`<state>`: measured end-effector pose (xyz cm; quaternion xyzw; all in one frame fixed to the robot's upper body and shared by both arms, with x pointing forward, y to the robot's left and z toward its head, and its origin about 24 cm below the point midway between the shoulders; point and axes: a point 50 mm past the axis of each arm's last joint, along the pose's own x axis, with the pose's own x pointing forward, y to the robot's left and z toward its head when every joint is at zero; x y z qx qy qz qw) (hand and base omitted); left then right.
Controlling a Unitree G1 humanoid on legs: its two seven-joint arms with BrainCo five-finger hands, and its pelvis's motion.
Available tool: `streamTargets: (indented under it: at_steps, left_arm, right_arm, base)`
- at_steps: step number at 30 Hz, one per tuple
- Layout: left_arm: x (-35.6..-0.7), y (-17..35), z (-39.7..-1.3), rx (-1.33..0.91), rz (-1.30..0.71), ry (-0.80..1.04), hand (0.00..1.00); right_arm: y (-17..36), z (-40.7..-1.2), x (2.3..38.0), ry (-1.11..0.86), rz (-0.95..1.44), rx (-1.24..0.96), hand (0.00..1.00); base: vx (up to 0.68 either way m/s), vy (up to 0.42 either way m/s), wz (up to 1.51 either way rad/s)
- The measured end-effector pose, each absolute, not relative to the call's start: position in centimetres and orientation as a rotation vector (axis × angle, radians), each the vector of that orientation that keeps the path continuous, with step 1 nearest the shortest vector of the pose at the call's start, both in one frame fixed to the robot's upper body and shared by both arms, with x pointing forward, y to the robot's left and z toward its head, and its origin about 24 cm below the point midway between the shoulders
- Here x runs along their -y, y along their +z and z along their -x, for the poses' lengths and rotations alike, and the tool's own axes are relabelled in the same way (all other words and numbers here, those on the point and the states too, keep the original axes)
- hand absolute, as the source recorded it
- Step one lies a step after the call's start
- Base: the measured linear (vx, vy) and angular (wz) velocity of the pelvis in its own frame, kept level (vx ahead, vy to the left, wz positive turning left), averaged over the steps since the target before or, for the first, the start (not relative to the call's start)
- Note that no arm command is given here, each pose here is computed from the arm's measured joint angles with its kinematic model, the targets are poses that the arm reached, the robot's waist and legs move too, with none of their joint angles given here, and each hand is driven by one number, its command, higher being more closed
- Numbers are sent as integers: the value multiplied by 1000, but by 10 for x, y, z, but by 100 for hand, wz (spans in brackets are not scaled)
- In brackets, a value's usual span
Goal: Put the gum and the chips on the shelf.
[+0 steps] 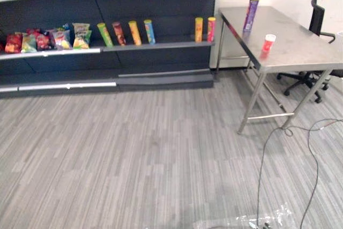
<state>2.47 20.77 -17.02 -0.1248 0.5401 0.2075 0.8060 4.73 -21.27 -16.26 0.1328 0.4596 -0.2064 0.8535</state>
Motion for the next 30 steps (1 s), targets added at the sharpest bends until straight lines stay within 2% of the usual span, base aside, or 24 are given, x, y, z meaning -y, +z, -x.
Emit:
streamTargets:
  at_steps: [21, 30]
  left_arm:
    - [-210, -169, -27, -1133, 254, 452, 0]
    - [-211, -169, -28, -1126, 267, 470, 0]
  right_arm:
    - [-164, -50, 211, -486, -288, -982, 0]
    - [-162, -55, 208, -420, -269, -944, 0]
  base:
    - [-23, -17, -3]
    - [-39, -31, -1]
